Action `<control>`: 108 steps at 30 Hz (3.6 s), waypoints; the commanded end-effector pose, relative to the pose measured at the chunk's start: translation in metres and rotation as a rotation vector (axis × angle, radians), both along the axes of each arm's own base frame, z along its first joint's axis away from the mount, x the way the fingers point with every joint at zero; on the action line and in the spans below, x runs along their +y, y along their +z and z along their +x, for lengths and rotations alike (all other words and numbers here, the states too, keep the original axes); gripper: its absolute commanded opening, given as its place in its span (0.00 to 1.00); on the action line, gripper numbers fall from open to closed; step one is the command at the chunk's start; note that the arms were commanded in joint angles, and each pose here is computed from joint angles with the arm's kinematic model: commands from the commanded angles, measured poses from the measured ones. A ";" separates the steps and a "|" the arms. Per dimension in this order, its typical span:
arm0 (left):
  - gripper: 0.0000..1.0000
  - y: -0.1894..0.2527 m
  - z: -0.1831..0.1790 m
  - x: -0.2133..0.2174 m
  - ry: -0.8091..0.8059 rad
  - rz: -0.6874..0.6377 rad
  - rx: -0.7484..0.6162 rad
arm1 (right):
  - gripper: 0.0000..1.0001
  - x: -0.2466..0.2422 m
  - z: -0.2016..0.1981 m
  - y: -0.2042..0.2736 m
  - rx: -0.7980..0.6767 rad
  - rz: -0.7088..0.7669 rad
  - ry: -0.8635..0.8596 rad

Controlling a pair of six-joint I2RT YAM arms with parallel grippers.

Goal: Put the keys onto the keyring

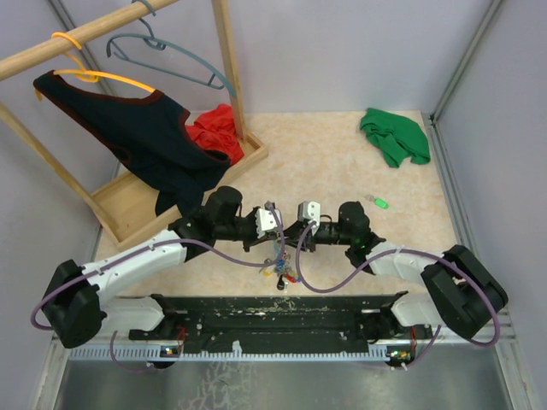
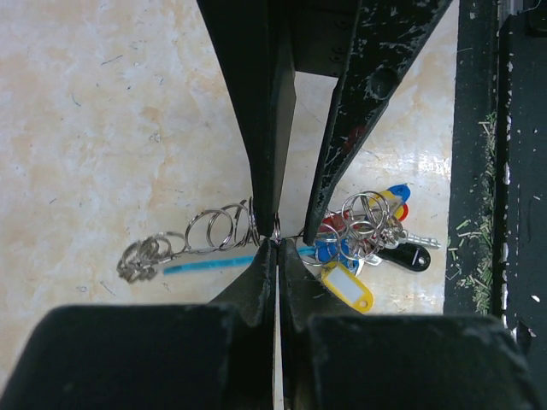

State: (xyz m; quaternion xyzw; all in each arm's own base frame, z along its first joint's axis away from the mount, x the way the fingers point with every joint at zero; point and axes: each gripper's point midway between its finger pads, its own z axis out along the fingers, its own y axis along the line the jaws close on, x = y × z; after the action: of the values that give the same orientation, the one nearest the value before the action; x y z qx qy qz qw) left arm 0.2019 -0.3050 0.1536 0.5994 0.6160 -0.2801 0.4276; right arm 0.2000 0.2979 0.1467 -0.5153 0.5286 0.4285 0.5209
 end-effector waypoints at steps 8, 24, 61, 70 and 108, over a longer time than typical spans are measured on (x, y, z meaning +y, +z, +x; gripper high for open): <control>0.00 0.021 0.000 -0.012 -0.052 -0.050 -0.044 | 0.00 0.010 0.005 0.028 -0.075 0.043 0.060; 0.33 0.028 -0.001 0.020 0.130 -0.513 -0.111 | 0.00 0.006 0.001 0.028 -0.038 0.109 0.021; 0.01 0.011 -0.008 0.008 0.012 -0.631 -0.038 | 0.00 0.007 -0.003 0.024 0.001 0.109 0.037; 0.00 0.006 -0.002 0.009 0.031 -0.500 -0.017 | 0.23 -0.004 0.005 0.025 -0.012 0.101 -0.065; 0.00 0.029 -0.008 0.002 -0.013 -0.473 -0.090 | 0.39 -0.023 0.036 0.008 0.146 -0.010 -0.331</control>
State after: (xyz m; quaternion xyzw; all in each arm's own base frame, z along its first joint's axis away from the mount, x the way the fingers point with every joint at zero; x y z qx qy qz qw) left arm 0.1951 -0.2972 0.1549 0.4983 0.5490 -0.3826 0.5513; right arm 0.2222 0.2757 0.1263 -0.3868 0.6673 0.3973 0.4973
